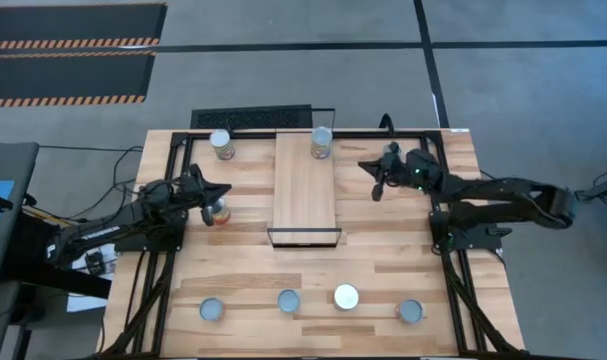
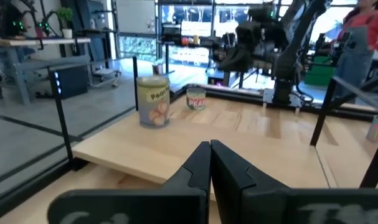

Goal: Pick and place cans onto a shelf
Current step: Put the canned peas on the shelf

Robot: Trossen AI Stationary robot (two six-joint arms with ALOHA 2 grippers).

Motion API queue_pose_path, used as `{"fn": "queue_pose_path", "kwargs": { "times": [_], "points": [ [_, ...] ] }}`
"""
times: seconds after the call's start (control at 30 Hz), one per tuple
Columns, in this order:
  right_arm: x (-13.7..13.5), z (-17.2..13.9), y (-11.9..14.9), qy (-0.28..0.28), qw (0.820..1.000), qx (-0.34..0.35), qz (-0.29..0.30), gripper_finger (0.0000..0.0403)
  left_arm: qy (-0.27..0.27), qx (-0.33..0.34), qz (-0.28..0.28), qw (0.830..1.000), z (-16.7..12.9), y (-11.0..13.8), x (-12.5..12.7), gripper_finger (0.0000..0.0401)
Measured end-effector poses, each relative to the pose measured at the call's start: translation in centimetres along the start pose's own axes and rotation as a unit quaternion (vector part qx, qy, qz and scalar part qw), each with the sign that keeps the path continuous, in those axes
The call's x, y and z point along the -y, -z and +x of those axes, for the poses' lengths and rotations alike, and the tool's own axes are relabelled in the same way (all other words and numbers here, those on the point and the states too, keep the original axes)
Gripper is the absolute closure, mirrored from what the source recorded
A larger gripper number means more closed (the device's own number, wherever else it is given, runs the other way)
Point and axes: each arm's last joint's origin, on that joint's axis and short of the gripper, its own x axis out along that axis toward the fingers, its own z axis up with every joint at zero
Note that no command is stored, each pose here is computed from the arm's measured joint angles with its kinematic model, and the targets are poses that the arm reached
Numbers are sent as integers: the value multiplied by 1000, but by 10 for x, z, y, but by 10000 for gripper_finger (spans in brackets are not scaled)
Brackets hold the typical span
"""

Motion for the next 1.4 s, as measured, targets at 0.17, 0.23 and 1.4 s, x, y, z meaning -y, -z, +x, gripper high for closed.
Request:
{"fn": "queue_pose_path", "kwargs": {
  "times": [0.17, 0.23, 1.4],
  "points": [
    [12, -17, -1, 57, 992, -111, 16, 400, -3, -17, 0, 1000, 3, 3, 0, 401],
    [16, -23, -5, 88, 982, -163, 24, 398, -3, -18, 0, 1000, 3, 3, 0, 401],
    [86, 44, 18, 153, 866, -476, 21, 284, 0, -23, 5, 1000, 3, 4, 0, 401]
  ]
}}
